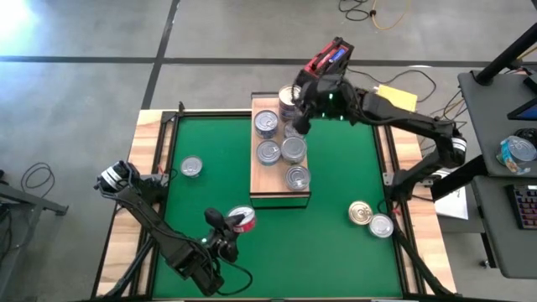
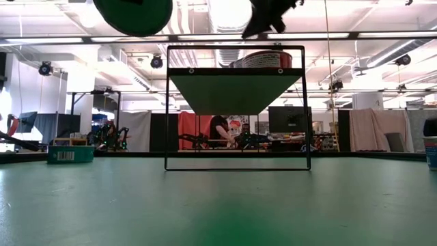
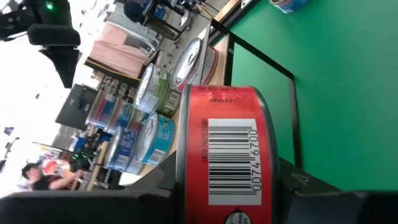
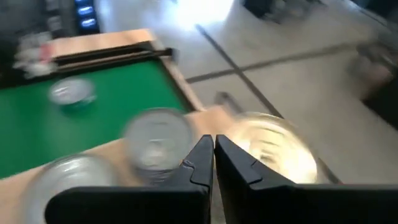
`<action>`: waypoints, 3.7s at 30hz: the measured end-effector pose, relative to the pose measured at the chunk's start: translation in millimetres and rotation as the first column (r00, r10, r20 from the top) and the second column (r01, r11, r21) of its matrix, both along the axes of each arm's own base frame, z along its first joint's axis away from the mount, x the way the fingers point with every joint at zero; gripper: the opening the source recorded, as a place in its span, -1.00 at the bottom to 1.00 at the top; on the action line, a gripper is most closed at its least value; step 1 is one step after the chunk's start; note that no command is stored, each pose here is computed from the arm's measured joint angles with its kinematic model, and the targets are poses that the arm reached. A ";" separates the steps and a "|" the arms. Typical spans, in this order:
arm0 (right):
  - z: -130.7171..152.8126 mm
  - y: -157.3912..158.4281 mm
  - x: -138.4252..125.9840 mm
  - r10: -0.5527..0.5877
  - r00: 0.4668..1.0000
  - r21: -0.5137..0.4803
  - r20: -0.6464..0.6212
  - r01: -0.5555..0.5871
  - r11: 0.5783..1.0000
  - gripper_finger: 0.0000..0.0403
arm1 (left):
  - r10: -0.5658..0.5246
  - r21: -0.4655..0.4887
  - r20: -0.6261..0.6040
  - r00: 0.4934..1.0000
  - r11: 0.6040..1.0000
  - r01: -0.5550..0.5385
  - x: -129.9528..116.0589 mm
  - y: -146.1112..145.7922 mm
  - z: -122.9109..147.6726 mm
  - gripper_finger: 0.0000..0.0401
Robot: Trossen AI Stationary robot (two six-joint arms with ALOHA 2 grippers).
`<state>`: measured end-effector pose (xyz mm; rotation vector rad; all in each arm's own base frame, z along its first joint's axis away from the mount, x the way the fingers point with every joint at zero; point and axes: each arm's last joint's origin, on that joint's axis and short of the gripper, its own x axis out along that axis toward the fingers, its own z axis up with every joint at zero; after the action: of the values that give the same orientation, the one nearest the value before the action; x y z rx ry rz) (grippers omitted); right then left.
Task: Stack canned seafood by type on shelf
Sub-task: Stack the red tuna can on top of the red tuna can on the shelf
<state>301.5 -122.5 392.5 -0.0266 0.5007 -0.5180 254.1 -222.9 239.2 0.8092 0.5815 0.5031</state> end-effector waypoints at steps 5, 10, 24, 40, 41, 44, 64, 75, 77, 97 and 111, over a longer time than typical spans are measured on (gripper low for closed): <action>0.7 54.8 14.4 0.202 0.979 -0.070 -0.038 -0.205 0.976 -0.96 | -0.005 0.095 0.005 1.000 0.995 0.005 0.3 -0.3 3.2 -0.46; 1.2 119.7 20.8 0.295 0.949 -0.233 -0.115 -0.314 0.920 -0.96 | -0.009 0.128 -0.008 1.000 0.992 0.010 0.0 -0.1 3.4 -0.46; -86.9 270.4 6.5 0.473 0.836 -0.591 -0.277 -0.536 0.602 -0.96 | -0.033 0.212 -0.081 0.996 0.976 0.050 2.9 -1.3 6.0 -0.46; -117.9 299.5 45.7 0.460 0.836 -0.664 -0.300 -0.529 0.528 -0.47 | -0.047 0.272 -0.137 0.989 0.959 0.083 12.6 -3.0 20.3 -0.46; -120.0 300.7 48.2 0.459 0.832 -0.665 -0.312 -0.536 0.520 -0.38 | -0.046 0.268 -0.132 0.990 0.960 0.080 13.4 -2.8 20.5 -0.46; -124.2 304.5 56.2 0.454 0.824 -0.671 -0.339 -0.550 0.497 -0.13 | -0.043 0.256 -0.118 0.992 0.964 0.072 15.6 -2.3 21.1 -0.46; -106.2 309.7 66.7 0.476 0.830 -0.683 -0.291 -0.528 0.504 0.45 | -0.038 0.233 -0.093 0.995 0.971 0.059 19.4 -1.7 22.6 -0.46; -106.4 305.4 68.9 0.475 0.831 -0.680 -0.289 -0.527 0.509 0.28 | -0.043 0.195 -0.050 0.998 0.979 0.052 23.6 -5.8 39.1 -0.41; -106.1 305.6 68.9 0.475 0.831 -0.683 -0.289 -0.527 0.506 0.22 | -0.052 0.184 -0.062 0.997 0.981 0.063 23.7 -5.9 38.4 -0.42; -111.3 300.8 67.7 0.396 0.838 -0.694 -0.375 -0.537 0.479 -0.34 | -0.066 0.176 -0.093 0.993 0.981 0.082 28.3 -3.4 37.9 -0.14; -91.5 277.8 42.8 -0.015 0.892 -0.771 -0.451 -0.381 0.510 -0.34 | 0.073 0.420 -0.005 0.997 0.905 -0.064 17.8 9.0 39.0 -0.14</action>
<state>344.2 155.3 301.0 -1.1787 0.5985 -0.4966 271.9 -213.9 278.2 1.2088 0.5280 0.6988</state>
